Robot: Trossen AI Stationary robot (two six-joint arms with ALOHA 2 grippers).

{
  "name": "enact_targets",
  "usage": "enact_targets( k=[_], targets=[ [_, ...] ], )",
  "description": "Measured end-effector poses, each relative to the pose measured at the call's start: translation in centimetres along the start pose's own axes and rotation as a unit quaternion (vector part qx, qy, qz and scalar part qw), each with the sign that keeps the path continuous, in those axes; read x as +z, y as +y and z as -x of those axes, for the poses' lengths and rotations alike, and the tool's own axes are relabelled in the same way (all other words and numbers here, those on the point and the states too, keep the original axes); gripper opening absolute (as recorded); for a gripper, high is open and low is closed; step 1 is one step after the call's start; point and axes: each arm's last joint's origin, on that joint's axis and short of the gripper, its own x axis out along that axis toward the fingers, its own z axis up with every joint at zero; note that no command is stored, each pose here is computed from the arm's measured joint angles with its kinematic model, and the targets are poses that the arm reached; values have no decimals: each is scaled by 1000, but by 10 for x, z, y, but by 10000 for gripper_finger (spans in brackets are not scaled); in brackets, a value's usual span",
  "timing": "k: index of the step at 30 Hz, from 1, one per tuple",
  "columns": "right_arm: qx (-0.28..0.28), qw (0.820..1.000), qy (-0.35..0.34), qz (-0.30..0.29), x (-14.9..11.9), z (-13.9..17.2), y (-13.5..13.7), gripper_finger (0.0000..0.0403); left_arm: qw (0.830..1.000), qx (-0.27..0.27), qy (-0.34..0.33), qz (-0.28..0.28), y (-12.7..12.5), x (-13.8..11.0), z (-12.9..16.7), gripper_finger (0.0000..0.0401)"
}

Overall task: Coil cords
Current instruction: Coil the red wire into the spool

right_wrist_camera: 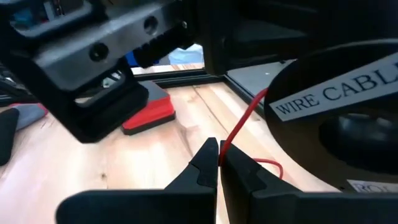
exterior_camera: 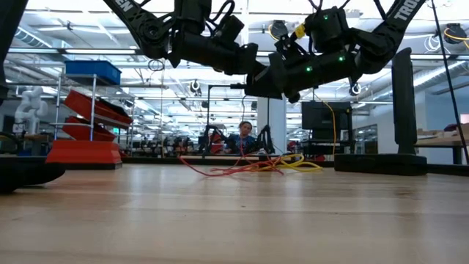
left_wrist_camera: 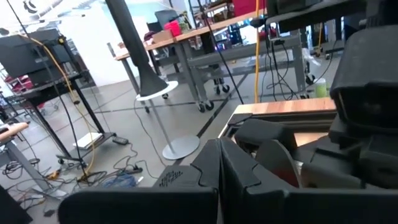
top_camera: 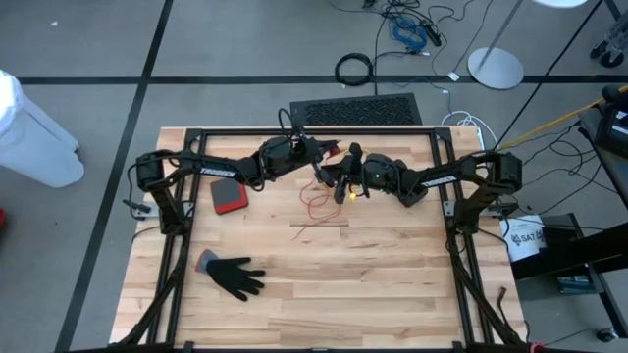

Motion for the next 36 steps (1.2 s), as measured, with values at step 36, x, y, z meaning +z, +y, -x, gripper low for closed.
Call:
enact_targets(
  k=[36],
  targets=[
    [-33, 991, 75, 104, -24, 6, -5, 6, 996, -38, 48, 71, 59, 24, 29, 0]
  ],
)
